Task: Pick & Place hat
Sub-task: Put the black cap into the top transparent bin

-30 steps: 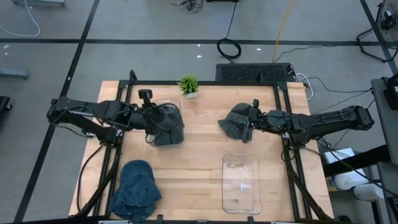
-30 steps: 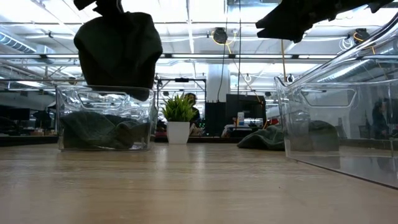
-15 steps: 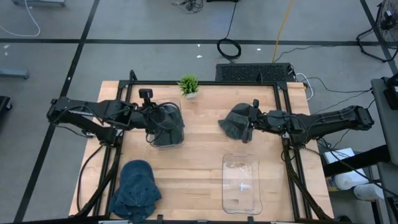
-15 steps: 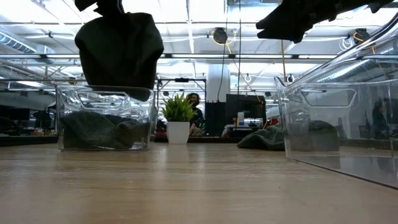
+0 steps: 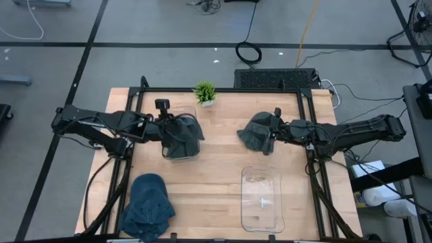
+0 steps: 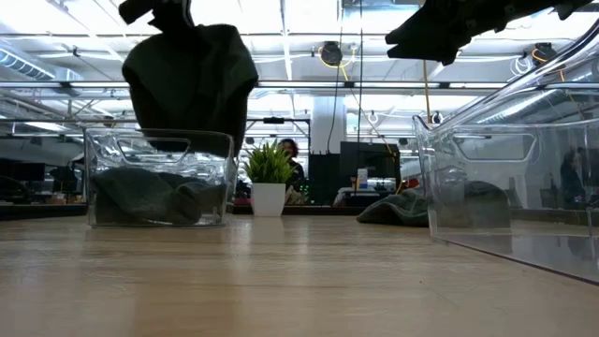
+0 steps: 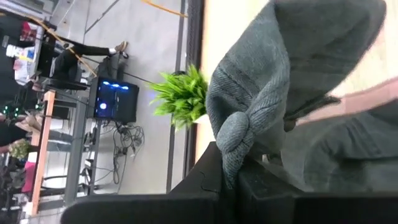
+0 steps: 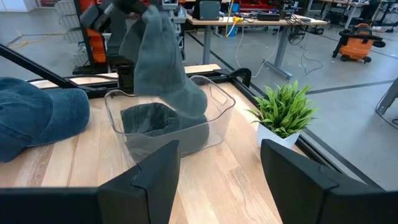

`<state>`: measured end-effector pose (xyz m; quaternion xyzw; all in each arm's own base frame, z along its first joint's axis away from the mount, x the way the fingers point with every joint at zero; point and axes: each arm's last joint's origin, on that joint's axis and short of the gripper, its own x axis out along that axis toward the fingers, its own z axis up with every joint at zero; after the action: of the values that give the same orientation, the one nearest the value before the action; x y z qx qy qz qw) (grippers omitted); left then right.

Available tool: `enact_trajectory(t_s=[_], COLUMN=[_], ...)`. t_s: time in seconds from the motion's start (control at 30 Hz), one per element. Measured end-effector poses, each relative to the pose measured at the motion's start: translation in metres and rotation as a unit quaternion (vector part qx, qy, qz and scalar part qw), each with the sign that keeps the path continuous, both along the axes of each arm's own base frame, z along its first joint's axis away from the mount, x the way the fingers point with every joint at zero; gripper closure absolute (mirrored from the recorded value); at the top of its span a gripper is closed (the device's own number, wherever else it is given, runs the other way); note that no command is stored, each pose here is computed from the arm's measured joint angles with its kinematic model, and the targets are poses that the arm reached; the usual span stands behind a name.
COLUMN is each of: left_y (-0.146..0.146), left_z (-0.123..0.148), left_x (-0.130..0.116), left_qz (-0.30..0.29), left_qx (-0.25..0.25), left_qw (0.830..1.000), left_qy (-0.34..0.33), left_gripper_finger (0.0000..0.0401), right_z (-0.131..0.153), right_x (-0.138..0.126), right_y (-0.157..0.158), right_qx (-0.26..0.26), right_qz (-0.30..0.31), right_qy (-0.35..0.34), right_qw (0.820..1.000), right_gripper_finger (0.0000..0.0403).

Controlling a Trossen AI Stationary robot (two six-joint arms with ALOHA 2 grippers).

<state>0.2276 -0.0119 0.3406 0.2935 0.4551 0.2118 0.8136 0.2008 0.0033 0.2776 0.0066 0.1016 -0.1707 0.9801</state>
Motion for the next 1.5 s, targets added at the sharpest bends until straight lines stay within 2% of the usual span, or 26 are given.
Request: enact_trajectory(t_s=[0.47, 0.77, 1.07, 1.33, 1.5], left_y=[0.012, 0.021, 0.025, 0.024, 0.022], left_z=[-0.028, -0.05, -0.078, -0.108, -0.125], left_x=[-0.002, 0.005, 0.002, 0.002, -0.002], left_qz=[0.034, 0.011, 0.021, 0.012, 0.004], left_qx=[-0.009, -0.03, -0.043, -0.088, -0.137], left_qw=[0.999, 0.999, 0.998, 0.996, 0.99], left_qy=[0.034, 0.035, 0.048, 0.03, 0.031], left_gripper_finger=[0.0396, 0.0397, 0.0395, 0.0394, 0.0395], right_z=[-0.001, -0.001, -0.002, -0.002, -0.002], right_x=[0.0, 0.0, 0.0, 0.0, 0.0], right_y=[0.0, 0.0, 0.0, 0.0, 0.0], right_qx=[0.003, 0.003, 0.003, 0.003, 0.003], right_qz=[-0.001, -0.001, -0.001, -0.001, -0.001], right_qy=[0.005, 0.005, 0.008, 0.008, 0.008], right_qw=[1.0, 1.0, 1.0, 1.0, 1.0], right_gripper_finger=[0.019, 0.019, 0.019, 0.019, 0.019])
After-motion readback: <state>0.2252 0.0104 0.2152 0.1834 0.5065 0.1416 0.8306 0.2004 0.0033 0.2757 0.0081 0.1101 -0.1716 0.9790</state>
